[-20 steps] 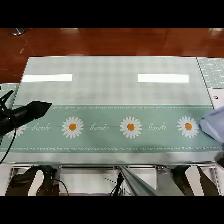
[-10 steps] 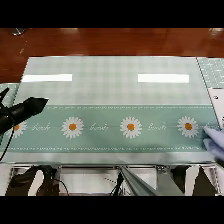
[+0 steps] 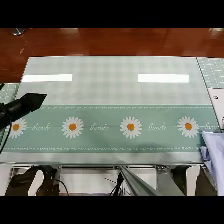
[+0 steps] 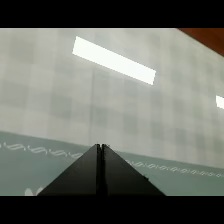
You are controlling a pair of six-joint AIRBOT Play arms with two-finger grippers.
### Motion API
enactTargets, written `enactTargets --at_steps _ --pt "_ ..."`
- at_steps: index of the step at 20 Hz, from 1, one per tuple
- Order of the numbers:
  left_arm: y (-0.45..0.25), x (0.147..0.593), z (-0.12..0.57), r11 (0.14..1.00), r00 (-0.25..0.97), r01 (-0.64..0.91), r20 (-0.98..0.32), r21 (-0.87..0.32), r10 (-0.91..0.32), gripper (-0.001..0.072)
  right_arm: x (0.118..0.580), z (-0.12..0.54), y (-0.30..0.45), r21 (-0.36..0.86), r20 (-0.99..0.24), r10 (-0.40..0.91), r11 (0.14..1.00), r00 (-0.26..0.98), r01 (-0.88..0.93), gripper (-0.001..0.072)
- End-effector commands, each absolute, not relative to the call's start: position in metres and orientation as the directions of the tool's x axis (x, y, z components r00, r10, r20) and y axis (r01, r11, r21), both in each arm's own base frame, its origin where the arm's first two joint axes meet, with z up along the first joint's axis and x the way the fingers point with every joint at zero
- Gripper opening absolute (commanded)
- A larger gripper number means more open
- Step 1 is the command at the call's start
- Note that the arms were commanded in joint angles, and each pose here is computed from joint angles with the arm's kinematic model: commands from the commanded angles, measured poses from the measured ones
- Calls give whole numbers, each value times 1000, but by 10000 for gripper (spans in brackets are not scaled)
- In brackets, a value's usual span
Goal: Fold the shirts.
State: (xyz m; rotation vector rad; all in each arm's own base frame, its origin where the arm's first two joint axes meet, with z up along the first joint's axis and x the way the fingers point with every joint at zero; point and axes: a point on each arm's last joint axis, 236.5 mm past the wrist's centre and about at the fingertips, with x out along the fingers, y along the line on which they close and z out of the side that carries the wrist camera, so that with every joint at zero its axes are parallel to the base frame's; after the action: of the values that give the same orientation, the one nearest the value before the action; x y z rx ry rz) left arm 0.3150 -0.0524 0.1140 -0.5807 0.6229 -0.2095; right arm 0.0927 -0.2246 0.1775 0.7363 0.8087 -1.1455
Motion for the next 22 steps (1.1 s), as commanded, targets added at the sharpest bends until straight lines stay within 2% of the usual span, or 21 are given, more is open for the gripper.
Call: enactTargets --at_steps 1,2,3,4,5,7,8,9,10,12,14,16,22 --pt "-48 344 159 826 824 57 -441 -560 -356 21 244 274 -215 543 -539 -321 575 779 613 23" --pt "-51 360 181 829 828 90 -420 -552 -370 22 282 300 -197 623 -434 -214 631 875 463 23" --pt "-61 376 203 827 823 137 -402 -545 -401 22 318 316 -173 642 -372 -101 691 923 334 23" --pt "-77 389 221 821 806 192 -390 -538 -445 21 350 317 -140 608 -366 10 760 931 231 23" --pt "-102 399 238 806 775 265 -381 -529 -505 21 376 304 -105 564 -392 109 813 913 145 23" --pt "-161 402 254 766 689 425 -377 -482 -619 21 408 240 -25 407 -579 254 913 775 4 23" --pt "-184 399 245 764 653 467 -409 -444 -637 21 414 203 8 301 -675 255 952 692 -57 23" --pt "-196 397 223 784 624 478 -475 -396 -620 21 416 162 30 173 -761 192 981 619 -92 22" --pt "-196 398 189 829 605 443 -568 -342 -558 21 416 126 40 64 -819 102 994 565 -86 22" --pt "-175 403 123 906 571 369 -719 -206 -396 22 411 65 51 -27 -879 0 998 478 -50 21" --pt "-163 402 83 924 514 338 -787 -179 -340 22 403 21 60 2 -918 9 1000 397 -18 21" --pt "-161 401 71 926 483 330 -811 -181 -331 22 397 5 62 15 -937 16 1000 348 -6 22" --pt "-161 402 70 926 484 330 -810 -181 -331 22 393 8 61 13 -940 14 1000 341 -5 22"
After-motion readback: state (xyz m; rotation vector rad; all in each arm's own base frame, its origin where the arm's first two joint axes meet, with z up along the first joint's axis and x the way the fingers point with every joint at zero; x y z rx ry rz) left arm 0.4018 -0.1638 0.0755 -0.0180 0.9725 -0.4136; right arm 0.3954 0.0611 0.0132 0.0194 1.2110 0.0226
